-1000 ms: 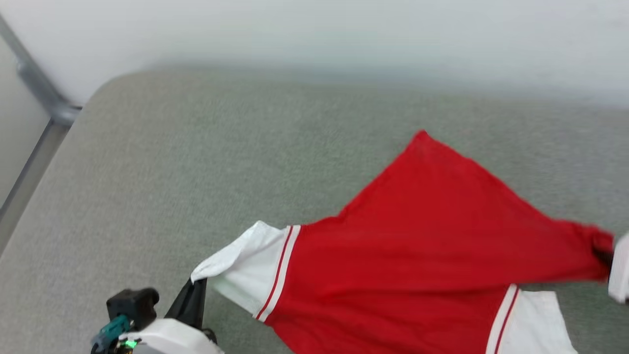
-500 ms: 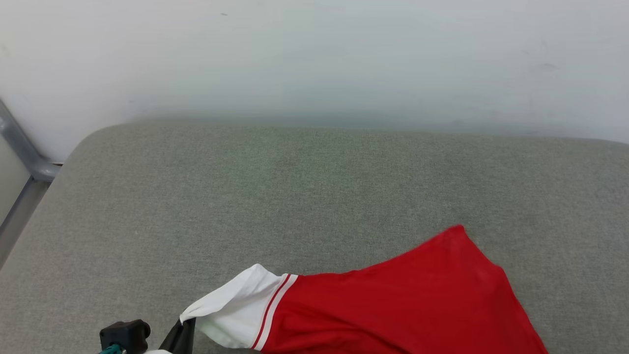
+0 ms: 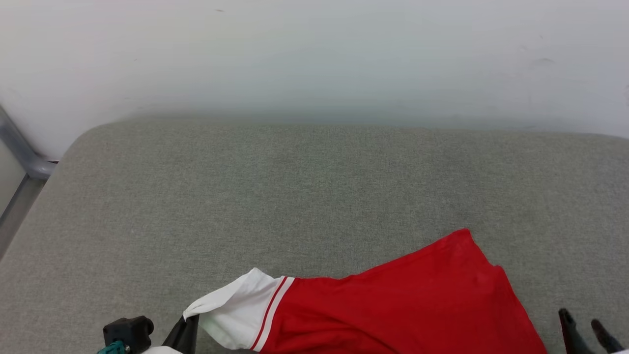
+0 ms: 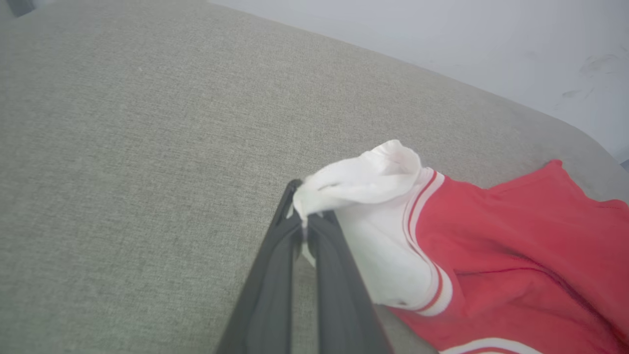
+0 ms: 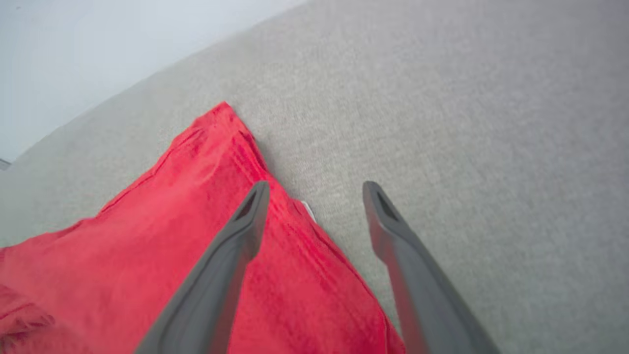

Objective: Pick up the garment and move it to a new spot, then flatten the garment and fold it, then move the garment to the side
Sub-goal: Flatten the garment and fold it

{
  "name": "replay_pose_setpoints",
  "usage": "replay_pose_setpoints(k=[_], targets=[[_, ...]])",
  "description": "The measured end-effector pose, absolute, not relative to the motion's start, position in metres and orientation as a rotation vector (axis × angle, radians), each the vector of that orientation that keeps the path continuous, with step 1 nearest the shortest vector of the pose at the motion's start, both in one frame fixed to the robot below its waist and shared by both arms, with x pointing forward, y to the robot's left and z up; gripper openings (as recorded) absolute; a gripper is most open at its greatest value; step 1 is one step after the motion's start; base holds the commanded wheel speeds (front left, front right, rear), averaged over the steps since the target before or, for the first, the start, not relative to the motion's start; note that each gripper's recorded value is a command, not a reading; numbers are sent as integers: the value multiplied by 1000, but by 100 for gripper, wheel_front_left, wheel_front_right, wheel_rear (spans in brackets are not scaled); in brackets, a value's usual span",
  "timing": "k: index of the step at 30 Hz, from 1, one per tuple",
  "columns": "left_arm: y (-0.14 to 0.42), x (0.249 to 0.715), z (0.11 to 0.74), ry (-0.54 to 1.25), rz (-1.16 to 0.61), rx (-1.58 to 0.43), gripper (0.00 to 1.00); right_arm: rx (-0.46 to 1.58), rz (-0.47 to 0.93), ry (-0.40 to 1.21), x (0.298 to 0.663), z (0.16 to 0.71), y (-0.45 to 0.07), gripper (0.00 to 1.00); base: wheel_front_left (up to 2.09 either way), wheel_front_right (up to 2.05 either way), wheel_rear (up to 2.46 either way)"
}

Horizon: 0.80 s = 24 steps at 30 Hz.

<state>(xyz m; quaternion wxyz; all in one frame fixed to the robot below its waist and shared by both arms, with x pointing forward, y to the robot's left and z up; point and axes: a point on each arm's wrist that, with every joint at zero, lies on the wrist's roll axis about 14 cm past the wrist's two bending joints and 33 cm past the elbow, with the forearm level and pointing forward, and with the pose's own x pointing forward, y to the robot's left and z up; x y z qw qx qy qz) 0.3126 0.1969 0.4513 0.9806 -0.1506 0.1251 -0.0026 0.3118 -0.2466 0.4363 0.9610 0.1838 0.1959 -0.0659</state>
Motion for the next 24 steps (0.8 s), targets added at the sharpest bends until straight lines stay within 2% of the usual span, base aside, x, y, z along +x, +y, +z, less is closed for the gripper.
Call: replay_pose_setpoints(k=[4, 9, 16, 20, 24], targets=[[193, 320, 455, 237, -14, -304, 0, 319, -90, 266, 346, 461, -244, 100, 0, 0, 0], [188, 338, 460, 215, -32, -305, 0, 246, -2, 312, 395, 459, -230, 100, 0, 0, 0], [184, 357, 456, 212, -46, -306, 0, 100, 153, 614, 449, 438, -206, 100, 0, 0, 0], [184, 364, 453, 212, -47, -307, 0, -13, 253, 795, 461, 422, -183, 100, 0, 0, 0], [184, 374, 450, 208, -45, -313, 0, -109, 320, 889, 471, 409, -168, 100, 0, 0, 0]])
